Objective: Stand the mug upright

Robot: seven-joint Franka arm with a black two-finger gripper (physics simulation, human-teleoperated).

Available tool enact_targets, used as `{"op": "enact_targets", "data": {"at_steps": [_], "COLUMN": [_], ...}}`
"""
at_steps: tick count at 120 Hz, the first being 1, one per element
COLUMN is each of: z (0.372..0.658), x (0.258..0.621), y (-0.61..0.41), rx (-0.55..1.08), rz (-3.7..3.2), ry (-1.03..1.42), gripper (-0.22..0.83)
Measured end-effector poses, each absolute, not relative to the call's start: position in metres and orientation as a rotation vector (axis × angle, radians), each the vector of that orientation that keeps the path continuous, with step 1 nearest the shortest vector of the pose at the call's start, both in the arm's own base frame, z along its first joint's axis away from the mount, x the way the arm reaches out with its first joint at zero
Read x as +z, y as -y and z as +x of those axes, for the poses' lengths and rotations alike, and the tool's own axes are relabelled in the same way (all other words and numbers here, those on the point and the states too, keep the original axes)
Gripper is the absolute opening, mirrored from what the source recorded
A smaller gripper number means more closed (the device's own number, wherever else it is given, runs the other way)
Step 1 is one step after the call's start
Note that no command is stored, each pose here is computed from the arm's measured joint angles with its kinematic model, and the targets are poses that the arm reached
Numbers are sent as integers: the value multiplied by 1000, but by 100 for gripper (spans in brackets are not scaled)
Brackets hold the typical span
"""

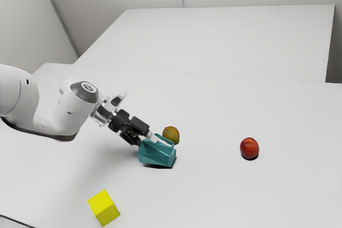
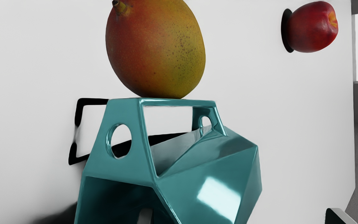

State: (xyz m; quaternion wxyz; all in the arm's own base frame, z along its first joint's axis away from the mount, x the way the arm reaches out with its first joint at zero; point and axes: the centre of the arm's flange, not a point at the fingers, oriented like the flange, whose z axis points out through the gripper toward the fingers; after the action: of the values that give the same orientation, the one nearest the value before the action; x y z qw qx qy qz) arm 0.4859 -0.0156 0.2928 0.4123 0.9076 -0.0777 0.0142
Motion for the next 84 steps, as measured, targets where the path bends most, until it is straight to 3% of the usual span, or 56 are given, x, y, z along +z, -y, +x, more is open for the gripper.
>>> {"op": "enact_targets", "data": {"at_steps": [46, 84], "z": [473, 472], "x": [279, 278], "y": [14, 15], "rx": [76, 102], "rz": [2225, 2222], "ry": [173, 205], "gripper": [61, 43]}}
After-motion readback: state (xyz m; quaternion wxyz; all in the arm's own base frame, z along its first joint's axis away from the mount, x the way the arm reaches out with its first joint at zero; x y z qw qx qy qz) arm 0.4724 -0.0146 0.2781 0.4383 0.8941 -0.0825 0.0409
